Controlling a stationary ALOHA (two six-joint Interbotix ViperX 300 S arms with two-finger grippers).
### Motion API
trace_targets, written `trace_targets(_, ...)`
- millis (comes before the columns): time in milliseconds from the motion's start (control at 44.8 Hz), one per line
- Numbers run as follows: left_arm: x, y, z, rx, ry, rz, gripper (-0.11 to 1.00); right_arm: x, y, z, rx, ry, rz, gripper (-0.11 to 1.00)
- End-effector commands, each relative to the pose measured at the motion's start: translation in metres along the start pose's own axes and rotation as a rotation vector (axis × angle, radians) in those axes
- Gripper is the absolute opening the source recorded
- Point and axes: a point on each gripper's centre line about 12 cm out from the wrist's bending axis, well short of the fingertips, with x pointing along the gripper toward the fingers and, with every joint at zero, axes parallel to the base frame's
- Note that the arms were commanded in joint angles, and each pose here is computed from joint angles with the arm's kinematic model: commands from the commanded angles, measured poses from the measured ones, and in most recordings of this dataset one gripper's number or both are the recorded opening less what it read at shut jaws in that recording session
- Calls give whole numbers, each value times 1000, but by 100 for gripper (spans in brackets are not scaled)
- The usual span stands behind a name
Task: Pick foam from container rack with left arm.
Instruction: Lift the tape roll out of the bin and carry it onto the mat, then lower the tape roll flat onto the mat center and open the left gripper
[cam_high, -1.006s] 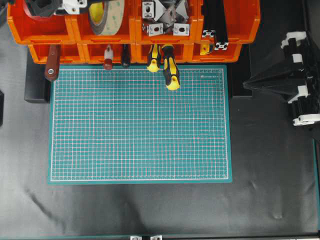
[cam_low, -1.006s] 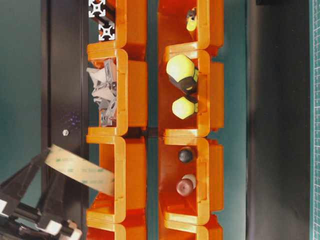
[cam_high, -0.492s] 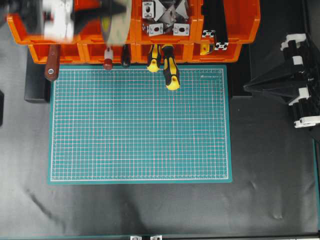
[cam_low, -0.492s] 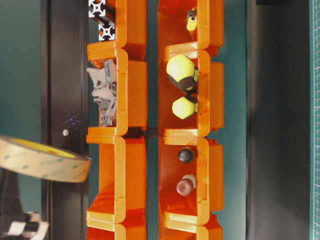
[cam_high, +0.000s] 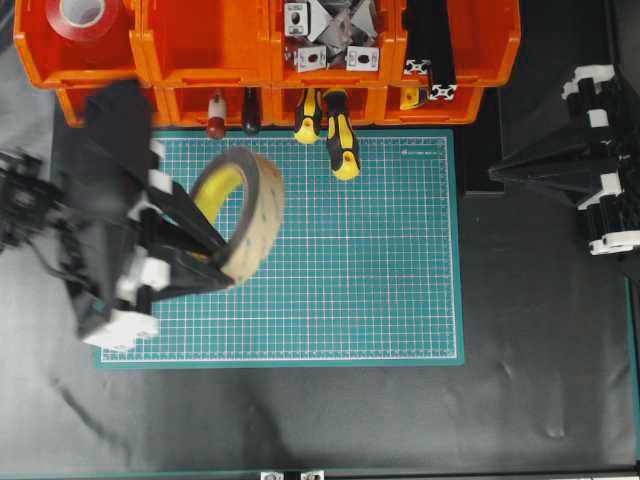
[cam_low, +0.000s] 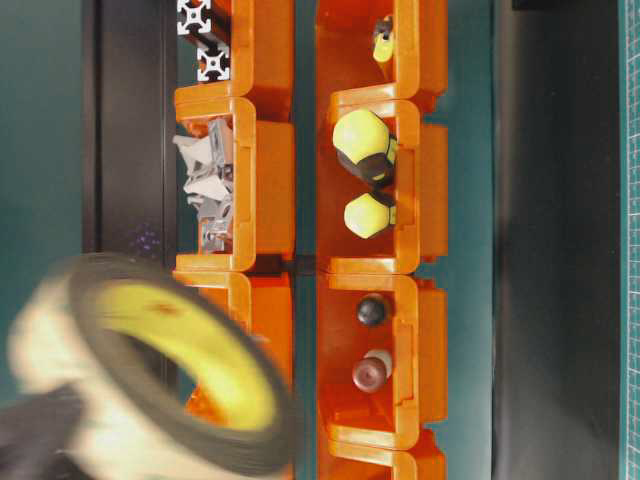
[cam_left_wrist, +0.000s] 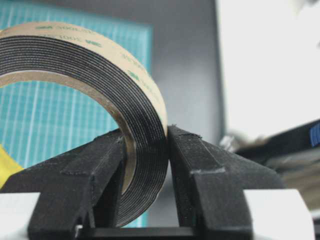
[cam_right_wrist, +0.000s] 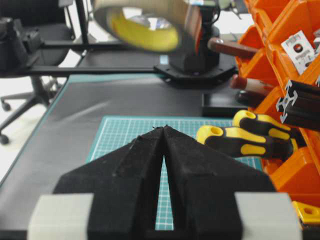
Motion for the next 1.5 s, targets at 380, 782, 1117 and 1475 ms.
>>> trace_targets(380, 92, 4, -41, 169, 354, 115, 26, 1, 0, 10, 14, -40, 0, 0)
trace_targets(782, 101, 9, -50, 189, 409, 133, 26, 1, 0, 10, 14, -40, 0, 0)
trace_targets(1117, 102, 13, -44, 191, 385, 131, 26, 1, 0, 10, 14, -38, 0, 0)
trace_targets(1475, 102, 16, -48, 246, 403, 126, 91, 1, 0, 10, 14, -38, 0, 0)
